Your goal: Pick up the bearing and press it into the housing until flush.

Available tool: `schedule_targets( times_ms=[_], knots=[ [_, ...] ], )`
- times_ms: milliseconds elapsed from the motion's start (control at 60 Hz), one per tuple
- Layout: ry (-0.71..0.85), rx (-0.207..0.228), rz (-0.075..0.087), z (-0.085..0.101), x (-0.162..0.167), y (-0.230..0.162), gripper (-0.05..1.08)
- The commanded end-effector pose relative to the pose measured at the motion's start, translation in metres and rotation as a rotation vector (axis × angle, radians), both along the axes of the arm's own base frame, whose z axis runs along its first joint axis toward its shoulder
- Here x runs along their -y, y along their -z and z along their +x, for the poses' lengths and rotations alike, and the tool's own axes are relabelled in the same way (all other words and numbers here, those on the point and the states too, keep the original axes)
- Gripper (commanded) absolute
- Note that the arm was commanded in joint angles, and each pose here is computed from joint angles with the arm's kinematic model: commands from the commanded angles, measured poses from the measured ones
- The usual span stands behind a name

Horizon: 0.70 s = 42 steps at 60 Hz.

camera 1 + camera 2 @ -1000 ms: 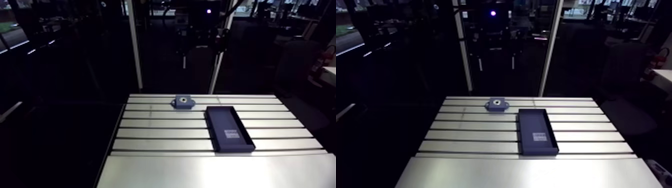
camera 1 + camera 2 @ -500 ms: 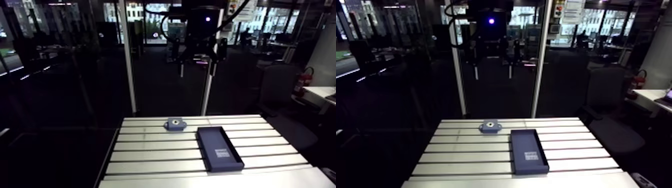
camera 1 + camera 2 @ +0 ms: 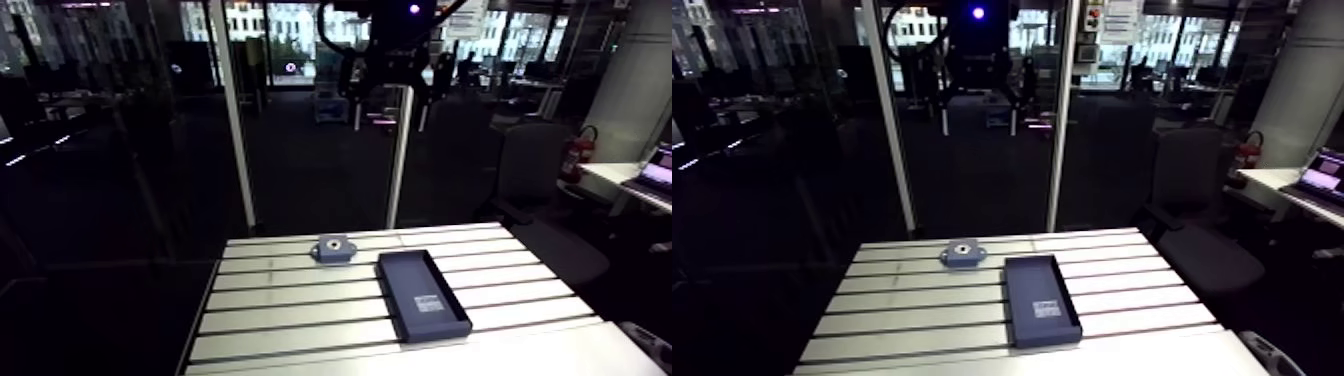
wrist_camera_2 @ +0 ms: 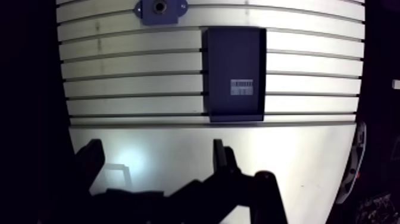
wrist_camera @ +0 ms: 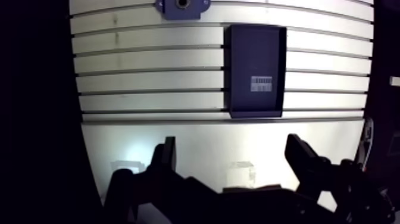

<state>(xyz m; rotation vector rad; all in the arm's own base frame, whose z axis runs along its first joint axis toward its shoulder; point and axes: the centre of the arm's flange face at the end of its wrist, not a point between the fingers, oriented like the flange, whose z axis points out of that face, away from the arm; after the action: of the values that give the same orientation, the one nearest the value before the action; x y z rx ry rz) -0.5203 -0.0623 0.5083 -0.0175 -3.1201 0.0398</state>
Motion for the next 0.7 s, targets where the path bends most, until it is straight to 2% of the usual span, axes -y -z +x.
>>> schedule_targets(
  times_ms=[17, 300, 700],
  knots=[
    [0.000, 0.005, 0.002, -0.002, -0.001, 0.002, 0.01],
    [-0.001, 0.012, -0.002, 0.001, 0.001, 0.005, 0.01],
    [-0.009, 0.024, -0.003, -0.003, 0.005, 0.012, 0.01]
  ],
)
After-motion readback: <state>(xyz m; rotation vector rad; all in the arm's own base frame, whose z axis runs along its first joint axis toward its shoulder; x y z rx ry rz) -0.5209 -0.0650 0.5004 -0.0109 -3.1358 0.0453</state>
